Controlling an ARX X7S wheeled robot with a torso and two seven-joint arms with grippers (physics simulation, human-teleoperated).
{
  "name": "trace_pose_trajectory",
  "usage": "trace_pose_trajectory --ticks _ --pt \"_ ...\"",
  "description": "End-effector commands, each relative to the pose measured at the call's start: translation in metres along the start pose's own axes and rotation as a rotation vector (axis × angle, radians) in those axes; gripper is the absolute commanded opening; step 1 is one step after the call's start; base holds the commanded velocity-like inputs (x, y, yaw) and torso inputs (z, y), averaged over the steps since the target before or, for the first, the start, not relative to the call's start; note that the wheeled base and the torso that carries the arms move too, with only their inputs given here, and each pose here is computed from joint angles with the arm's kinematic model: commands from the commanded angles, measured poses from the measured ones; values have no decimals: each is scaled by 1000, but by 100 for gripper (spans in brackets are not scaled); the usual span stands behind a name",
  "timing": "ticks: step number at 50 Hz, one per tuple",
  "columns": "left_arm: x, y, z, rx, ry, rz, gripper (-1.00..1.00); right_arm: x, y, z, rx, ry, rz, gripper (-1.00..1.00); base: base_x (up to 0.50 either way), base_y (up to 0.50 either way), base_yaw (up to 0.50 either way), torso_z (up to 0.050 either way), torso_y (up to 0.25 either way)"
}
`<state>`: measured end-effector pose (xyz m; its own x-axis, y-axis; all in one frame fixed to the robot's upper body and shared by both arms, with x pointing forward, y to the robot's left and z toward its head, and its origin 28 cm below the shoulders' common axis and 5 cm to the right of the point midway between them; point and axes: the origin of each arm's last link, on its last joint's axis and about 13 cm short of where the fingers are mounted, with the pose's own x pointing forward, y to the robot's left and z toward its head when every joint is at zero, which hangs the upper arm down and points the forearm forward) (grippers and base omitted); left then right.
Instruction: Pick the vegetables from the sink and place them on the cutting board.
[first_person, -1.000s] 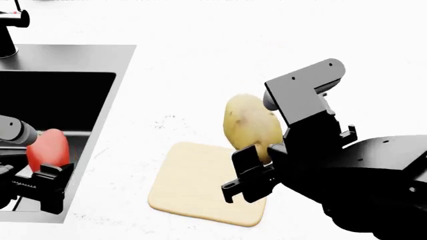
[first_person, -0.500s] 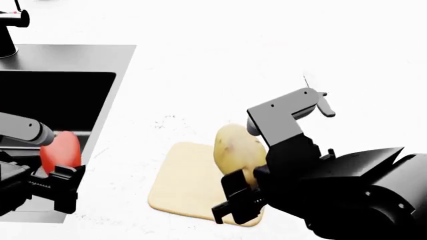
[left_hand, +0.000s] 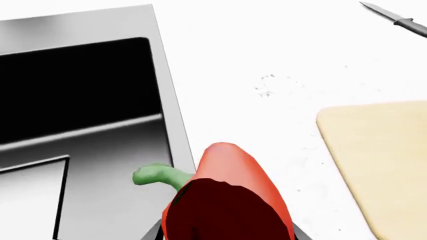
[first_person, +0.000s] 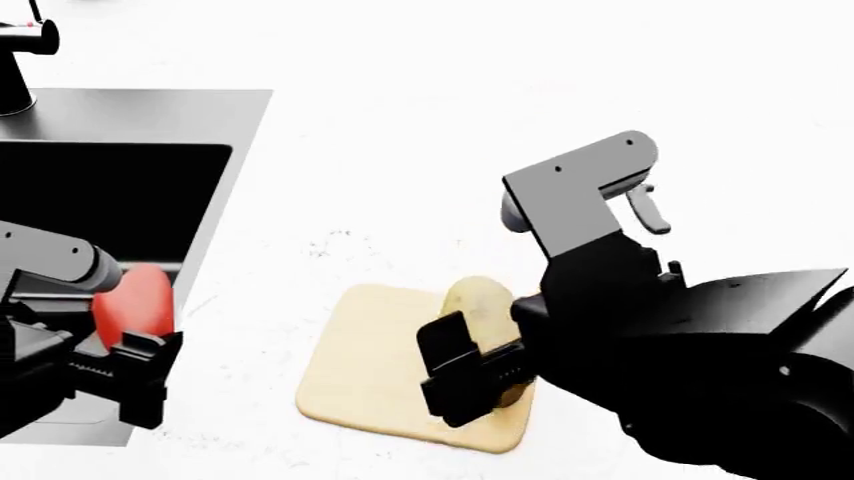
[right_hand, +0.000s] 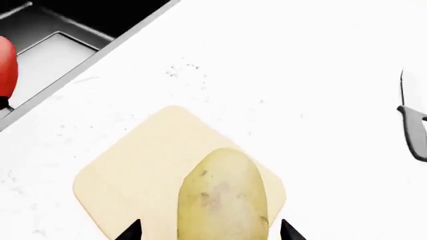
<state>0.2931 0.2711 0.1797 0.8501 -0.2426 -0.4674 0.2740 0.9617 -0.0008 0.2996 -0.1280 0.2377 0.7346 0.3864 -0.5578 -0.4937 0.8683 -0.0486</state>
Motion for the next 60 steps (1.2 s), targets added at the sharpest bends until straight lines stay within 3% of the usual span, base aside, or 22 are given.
trace_pose_trajectory --ticks 1,5,8,13,19,24,25,28,47,60 --pt "5 -13 8 22 19 -58 -100 -31 -7 28 -4 -145 -66 100 0 0 0 0 0" --pt "10 -19 24 53 10 -84 -100 -54 -3 43 12 -366 -164 100 0 0 0 0 0" --pt "15 -28 26 87 21 -115 -100 -71 3 46 58 -479 -163 100 0 0 0 0 0" --pt "24 -34 24 98 40 -129 -100 -88 5 43 55 -539 -203 100 0 0 0 0 2" --pt "29 -42 27 126 55 -147 -100 -109 12 21 124 -624 -231 100 0 0 0 0 0" --pt "34 -49 28 144 60 -163 -100 -106 20 -3 139 -617 -247 100 0 0 0 0 0" --pt "39 -74 54 162 11 -243 -100 -104 17 -5 148 -597 -261 100 0 0 0 0 0" --pt "36 -80 61 165 -10 -262 -100 -105 18 -5 143 -597 -258 100 0 0 0 0 0" --pt "40 -107 55 202 25 -333 -100 -105 22 -5 142 -591 -227 100 0 0 0 0 1" --pt "53 -110 44 224 61 -327 -100 -107 22 -4 157 -608 -196 100 0 0 0 0 1"
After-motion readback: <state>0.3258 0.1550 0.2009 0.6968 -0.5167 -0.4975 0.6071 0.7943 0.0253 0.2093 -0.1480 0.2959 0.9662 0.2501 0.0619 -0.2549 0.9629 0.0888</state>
